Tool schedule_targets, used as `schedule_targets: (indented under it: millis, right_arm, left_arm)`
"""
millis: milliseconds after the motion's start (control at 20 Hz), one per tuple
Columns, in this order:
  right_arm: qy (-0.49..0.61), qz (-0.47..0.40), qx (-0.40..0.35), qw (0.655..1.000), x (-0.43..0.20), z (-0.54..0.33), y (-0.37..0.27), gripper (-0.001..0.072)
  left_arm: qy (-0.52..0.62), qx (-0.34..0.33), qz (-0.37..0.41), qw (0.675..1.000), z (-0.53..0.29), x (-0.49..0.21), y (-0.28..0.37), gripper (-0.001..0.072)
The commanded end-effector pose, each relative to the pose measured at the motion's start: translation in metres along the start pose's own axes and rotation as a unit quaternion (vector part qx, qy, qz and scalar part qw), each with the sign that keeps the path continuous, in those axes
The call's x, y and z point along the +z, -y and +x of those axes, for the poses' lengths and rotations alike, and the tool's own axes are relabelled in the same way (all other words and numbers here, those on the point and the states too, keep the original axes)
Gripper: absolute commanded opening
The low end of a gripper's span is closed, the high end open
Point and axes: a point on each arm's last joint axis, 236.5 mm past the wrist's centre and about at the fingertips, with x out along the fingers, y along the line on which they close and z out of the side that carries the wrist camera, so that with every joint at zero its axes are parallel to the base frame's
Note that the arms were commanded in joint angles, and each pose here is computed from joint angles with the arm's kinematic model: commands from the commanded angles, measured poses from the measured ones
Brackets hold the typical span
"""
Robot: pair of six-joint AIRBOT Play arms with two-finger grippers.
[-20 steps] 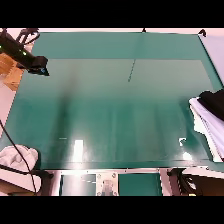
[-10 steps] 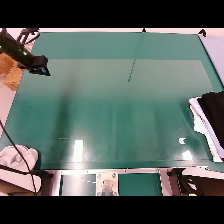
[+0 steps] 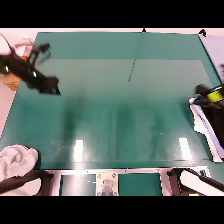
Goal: Fold the shirts.
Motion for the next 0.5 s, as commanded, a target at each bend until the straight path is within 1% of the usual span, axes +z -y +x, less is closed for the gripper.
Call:
schedule_targets:
  millis: [0,200,450]
  right_arm:
    - [-0.016,-0.103,0.034,0.994,-0.074,0.05,-0.055,0.0017]
    - [-0.038,-0.14,0.039,0.989,-0.103,0.066,-0.069,0.0018]
    - [-0.04,-0.148,0.039,0.987,-0.106,0.066,-0.072,0.0017]
  left_arm:
    - [-0.021,-0.007,-0.033,0.999,0.043,-0.074,0.013,0.0023]
    - [-0.029,-0.006,-0.049,0.998,0.058,-0.106,0.011,0.0024]
    - [-0.011,-0.003,-0.05,0.999,0.059,-0.098,0.009,0.0024]
